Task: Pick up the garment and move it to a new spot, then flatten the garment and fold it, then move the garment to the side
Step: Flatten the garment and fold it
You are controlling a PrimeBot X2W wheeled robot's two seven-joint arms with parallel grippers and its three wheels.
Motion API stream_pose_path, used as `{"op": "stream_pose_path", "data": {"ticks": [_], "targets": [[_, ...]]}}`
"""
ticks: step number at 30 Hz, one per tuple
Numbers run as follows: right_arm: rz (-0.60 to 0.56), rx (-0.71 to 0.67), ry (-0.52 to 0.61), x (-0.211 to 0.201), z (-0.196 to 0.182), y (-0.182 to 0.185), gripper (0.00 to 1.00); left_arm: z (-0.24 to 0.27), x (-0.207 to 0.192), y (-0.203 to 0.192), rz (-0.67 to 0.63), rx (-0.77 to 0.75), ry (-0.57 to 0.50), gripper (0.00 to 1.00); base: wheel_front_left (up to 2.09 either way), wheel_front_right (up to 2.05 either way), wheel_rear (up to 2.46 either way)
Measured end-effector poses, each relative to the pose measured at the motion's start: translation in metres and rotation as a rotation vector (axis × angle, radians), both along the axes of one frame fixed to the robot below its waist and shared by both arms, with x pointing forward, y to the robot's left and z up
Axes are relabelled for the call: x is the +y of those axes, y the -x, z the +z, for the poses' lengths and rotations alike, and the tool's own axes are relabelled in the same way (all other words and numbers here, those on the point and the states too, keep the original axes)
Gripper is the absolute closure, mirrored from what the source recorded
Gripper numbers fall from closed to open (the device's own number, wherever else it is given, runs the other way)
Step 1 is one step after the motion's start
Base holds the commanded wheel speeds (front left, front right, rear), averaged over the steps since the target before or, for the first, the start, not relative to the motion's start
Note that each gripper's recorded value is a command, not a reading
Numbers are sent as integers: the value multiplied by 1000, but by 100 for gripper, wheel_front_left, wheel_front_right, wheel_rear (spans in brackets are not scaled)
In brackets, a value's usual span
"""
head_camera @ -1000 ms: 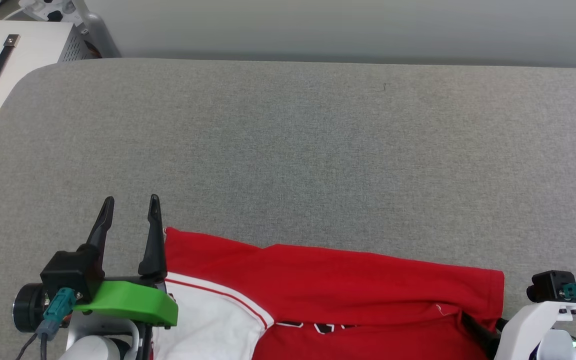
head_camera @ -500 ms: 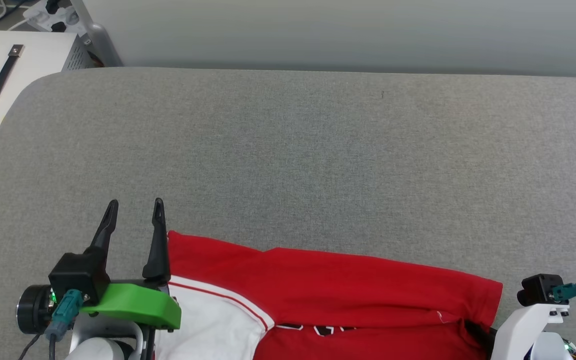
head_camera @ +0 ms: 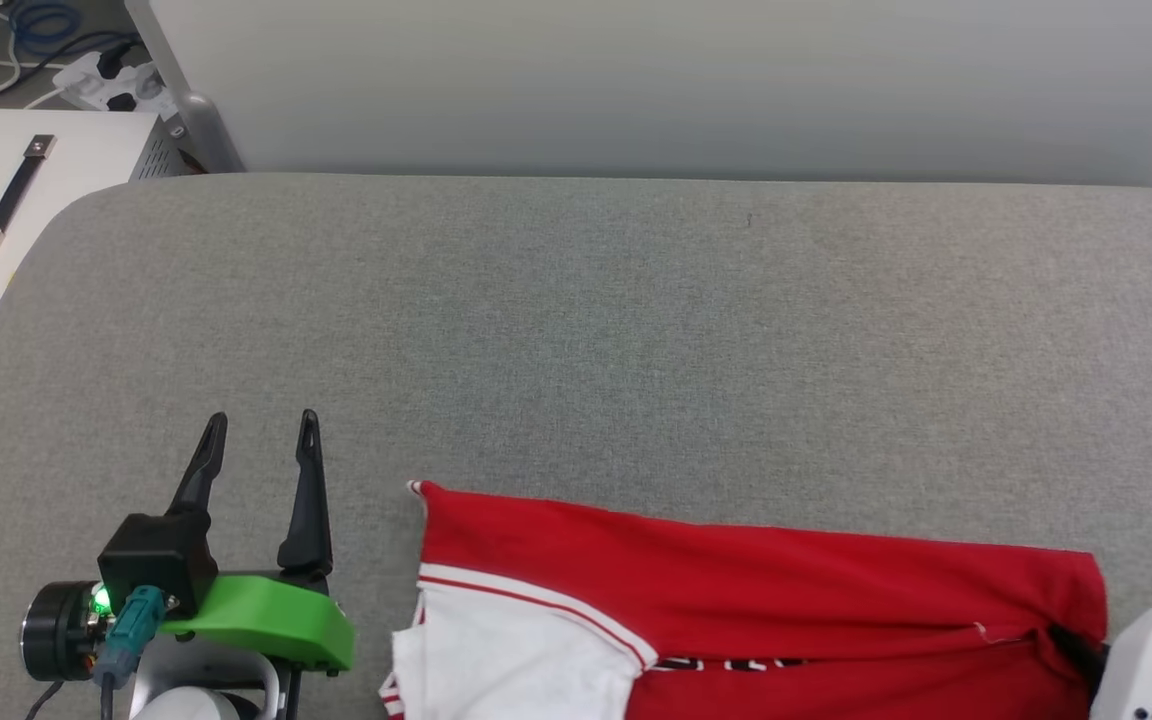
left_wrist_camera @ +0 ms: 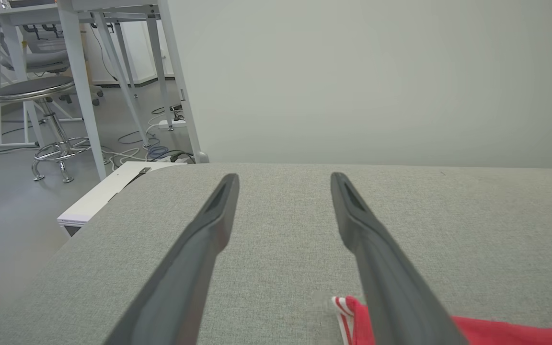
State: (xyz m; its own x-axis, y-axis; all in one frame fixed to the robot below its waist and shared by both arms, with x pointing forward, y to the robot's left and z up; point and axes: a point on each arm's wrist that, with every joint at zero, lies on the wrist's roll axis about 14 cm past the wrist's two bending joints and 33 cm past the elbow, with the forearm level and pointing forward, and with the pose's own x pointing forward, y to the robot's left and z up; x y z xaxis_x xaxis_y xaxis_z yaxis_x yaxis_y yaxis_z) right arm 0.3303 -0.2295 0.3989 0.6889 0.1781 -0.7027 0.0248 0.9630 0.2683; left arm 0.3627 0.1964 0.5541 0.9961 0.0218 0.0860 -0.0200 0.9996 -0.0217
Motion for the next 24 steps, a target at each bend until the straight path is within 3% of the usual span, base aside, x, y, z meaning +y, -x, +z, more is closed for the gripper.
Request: {"op": "stream_pose_path", "data": {"ticks": [6,9,20,24], "targets": [[-94,-16,48,-43,12,1,100,0,-4,2,-13,3,-1,0,0,0,0],[-110,5,20,-45,12,4,100,1,-5,3,-17,0,-1,0,0,0,0],[38,4,-517,69,44,0,100,2,-3,8,-9,3,-3,0,0,0,0],[107,21,-626,106,50,1,100,-1,-1,11,2,22,-3,0,0,0,0]]}}
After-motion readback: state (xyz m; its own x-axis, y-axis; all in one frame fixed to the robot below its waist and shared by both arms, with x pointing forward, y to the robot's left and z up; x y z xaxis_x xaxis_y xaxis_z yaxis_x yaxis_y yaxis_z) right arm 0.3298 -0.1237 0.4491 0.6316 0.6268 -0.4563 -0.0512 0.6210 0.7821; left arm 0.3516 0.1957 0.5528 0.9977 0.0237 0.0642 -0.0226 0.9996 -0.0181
